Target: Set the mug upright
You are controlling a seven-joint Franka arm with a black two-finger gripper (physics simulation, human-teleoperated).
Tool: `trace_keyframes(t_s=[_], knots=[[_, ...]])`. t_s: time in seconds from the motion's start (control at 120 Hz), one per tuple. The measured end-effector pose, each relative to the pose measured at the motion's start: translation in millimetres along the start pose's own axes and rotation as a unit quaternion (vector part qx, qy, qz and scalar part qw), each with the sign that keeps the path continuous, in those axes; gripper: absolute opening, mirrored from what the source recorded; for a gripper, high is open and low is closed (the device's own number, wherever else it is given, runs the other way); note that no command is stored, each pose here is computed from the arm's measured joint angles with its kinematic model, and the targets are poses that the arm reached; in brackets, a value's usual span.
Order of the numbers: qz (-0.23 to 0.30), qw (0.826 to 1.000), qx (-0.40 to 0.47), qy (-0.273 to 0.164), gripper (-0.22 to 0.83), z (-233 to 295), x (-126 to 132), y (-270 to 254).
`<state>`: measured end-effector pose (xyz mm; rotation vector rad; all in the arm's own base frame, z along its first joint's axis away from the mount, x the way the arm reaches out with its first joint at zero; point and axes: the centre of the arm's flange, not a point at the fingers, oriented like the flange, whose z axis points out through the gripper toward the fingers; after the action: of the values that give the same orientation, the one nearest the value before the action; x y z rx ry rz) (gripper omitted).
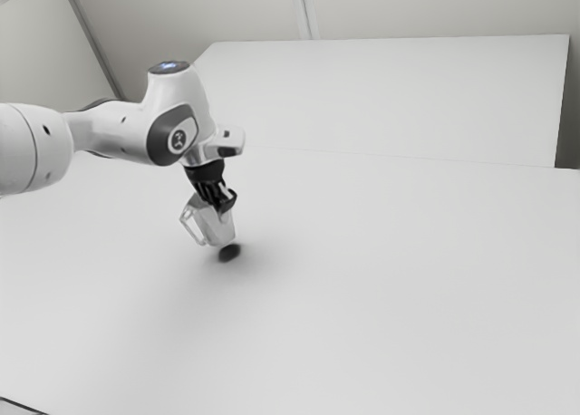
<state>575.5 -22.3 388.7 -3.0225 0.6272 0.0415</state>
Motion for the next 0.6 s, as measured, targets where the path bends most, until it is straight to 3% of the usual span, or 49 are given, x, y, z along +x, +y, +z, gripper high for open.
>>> trace_keyframes(t_s=[0.2,0.6], knots=[[-0.013,0.999,0.048,-0.021,-0.16,20,7,14],[-0.103,0.992,0.06,-0.032,-0.16,44,0,17]])
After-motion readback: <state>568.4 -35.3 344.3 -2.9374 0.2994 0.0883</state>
